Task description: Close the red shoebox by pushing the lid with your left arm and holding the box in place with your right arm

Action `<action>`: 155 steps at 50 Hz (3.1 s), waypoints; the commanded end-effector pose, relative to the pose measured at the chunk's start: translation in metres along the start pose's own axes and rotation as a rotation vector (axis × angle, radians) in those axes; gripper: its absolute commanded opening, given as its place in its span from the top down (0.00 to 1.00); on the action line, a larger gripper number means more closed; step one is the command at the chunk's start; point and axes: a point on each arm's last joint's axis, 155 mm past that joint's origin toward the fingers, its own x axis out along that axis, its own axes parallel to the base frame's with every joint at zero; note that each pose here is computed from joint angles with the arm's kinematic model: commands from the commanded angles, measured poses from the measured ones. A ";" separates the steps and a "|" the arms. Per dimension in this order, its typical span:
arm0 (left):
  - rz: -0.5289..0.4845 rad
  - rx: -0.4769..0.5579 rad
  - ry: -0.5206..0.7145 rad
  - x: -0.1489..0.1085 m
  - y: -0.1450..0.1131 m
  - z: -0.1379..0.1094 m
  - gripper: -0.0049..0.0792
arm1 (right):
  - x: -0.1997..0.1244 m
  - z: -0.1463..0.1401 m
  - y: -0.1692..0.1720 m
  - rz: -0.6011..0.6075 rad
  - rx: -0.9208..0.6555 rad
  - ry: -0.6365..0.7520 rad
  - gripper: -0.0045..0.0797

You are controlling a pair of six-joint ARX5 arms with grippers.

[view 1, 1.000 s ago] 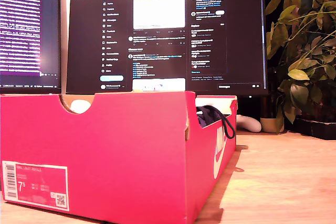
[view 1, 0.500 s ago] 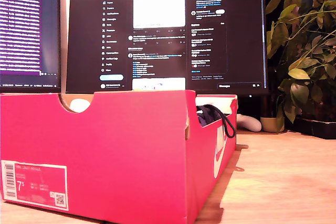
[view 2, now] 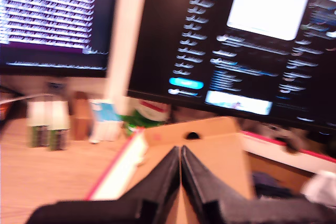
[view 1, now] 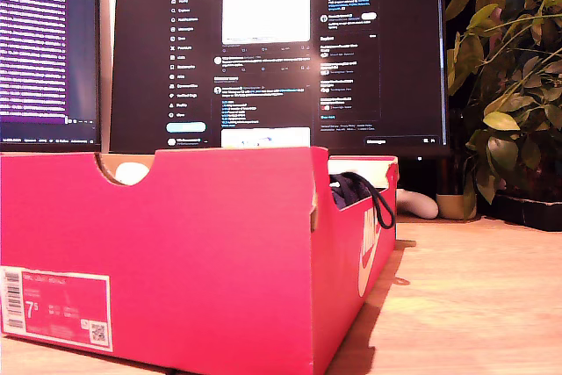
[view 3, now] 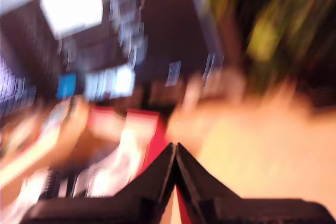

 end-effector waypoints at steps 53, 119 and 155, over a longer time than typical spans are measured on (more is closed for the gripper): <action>-0.143 -0.278 0.566 0.109 0.118 -0.025 0.96 | 0.077 -0.113 0.072 0.321 0.118 0.521 0.96; -0.097 -0.421 1.110 0.138 0.169 -0.142 0.96 | 0.122 -0.163 0.106 0.362 0.162 0.602 0.96; -0.167 -0.521 1.181 0.130 0.143 -0.147 0.96 | 0.127 -0.165 0.116 0.400 0.132 0.591 0.96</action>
